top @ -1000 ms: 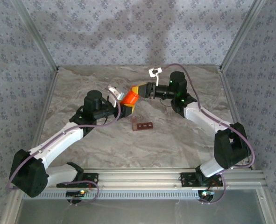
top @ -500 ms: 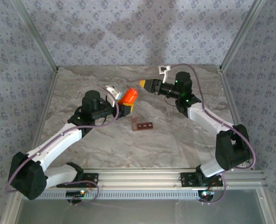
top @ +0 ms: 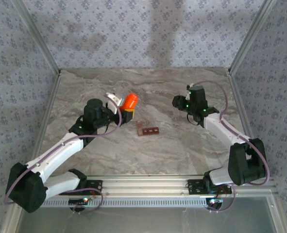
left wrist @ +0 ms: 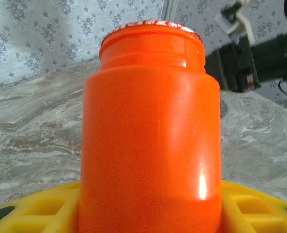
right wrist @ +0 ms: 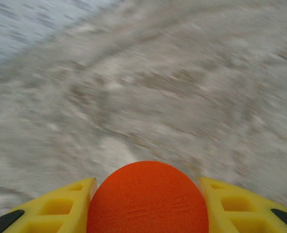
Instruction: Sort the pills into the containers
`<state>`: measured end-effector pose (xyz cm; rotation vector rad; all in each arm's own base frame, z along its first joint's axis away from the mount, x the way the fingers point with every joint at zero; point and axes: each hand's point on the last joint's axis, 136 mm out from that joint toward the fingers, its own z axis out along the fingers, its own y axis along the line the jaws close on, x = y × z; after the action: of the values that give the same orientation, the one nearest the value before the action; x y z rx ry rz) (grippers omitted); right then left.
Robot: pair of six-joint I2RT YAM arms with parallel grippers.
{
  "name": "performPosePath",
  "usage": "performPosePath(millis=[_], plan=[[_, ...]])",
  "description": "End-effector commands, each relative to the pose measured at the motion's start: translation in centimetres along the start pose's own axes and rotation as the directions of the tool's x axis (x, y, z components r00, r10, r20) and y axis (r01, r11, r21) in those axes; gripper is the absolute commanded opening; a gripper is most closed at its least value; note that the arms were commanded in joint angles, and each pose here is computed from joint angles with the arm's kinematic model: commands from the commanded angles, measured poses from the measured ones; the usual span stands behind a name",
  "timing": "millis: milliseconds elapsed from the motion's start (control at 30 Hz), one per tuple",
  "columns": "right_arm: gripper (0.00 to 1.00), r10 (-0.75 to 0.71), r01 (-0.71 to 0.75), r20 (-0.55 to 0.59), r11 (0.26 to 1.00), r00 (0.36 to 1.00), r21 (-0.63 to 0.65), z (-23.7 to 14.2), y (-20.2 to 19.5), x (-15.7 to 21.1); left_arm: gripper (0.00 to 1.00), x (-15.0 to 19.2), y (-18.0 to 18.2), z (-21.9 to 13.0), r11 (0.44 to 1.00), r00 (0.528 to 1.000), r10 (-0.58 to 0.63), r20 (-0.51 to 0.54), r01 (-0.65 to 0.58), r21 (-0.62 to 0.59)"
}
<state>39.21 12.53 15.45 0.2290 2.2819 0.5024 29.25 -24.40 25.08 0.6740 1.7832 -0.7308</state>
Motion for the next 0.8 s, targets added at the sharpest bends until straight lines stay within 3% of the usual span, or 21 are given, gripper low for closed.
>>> performPosePath(millis=[0, 433, 700, 767], plan=[[0.36, -0.023, 0.032, -0.043, 0.973, 0.999, 0.23, 1.2, -5.1, 2.0, 0.0, -1.6, 0.1, -0.8, 1.0, 0.997, 0.009, 0.072, -0.007, -0.024], [0.41, 0.1, -0.029, -0.139, 0.898, 0.985, 0.439, 5.7, -9.9, 6.1, 0.0, -1.6, -0.4, -0.8, 1.0, 0.997, 0.004, 0.074, -0.002, -0.026], [0.77, 0.104, -0.031, -0.176, 0.925, 0.979, 0.379, 5.3, -9.0, 7.1, 0.0, -1.0, -0.4, -0.8, 0.999, 0.998, 0.007, 0.058, -0.005, -0.039], [0.8, 0.084, -0.02, -0.168, 0.937, 0.982, 0.349, 4.7, -8.2, 6.4, 0.0, -0.8, -0.4, -0.9, 0.999, 0.999, 0.005, 0.053, -0.003, -0.042]])
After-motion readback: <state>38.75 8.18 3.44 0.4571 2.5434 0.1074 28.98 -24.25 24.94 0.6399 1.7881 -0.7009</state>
